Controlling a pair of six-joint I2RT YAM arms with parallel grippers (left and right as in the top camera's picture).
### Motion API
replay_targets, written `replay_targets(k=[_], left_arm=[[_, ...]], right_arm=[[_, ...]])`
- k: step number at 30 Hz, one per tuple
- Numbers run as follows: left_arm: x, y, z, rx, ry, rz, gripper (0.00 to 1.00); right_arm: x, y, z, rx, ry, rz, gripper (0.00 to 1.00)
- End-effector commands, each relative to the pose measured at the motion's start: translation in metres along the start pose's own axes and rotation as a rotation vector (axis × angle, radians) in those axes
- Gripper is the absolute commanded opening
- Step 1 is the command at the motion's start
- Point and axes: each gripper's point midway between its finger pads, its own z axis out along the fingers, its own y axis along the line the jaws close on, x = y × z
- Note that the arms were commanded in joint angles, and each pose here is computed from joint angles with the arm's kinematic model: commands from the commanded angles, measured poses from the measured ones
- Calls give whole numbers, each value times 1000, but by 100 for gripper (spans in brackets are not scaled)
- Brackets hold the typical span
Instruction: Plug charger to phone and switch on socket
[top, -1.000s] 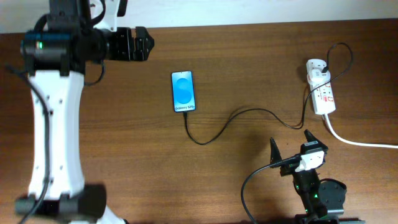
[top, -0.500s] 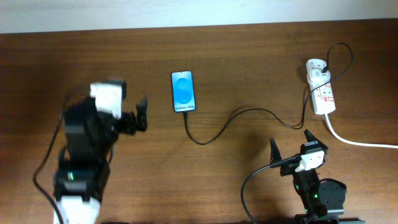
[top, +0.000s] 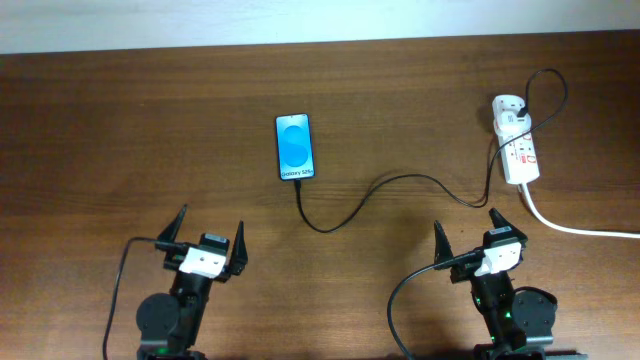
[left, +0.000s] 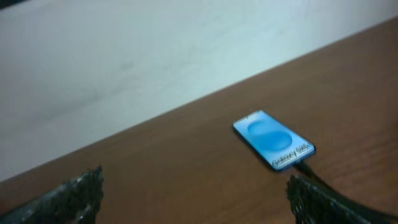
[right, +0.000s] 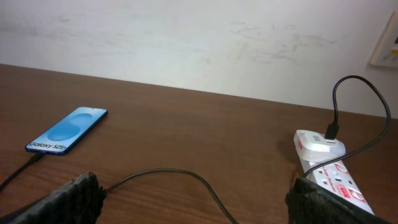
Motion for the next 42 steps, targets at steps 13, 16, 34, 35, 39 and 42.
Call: replay_targets(k=[13,16,34,35,39,42], left_arm=[[11,0,-19,-30,31,34,99],[11,1,-19,-34,33,33,99],[11,1,-19,-33,32,34,99],[11,1,-19,-33,32,34,99],[11,1,-19,-34,33,34,99],[11,1,-19,-33,32,34,99]], right_arm=[[2,2,0,-6,2,-3,98],[2,2,0,-6,2,-3,98],[2,2,0,-6,2,-4,98],[2,2,0,-6,1,-3,98],[2,2,0,-6,2,-3,98],[2,2,0,-6,2,-3,98]])
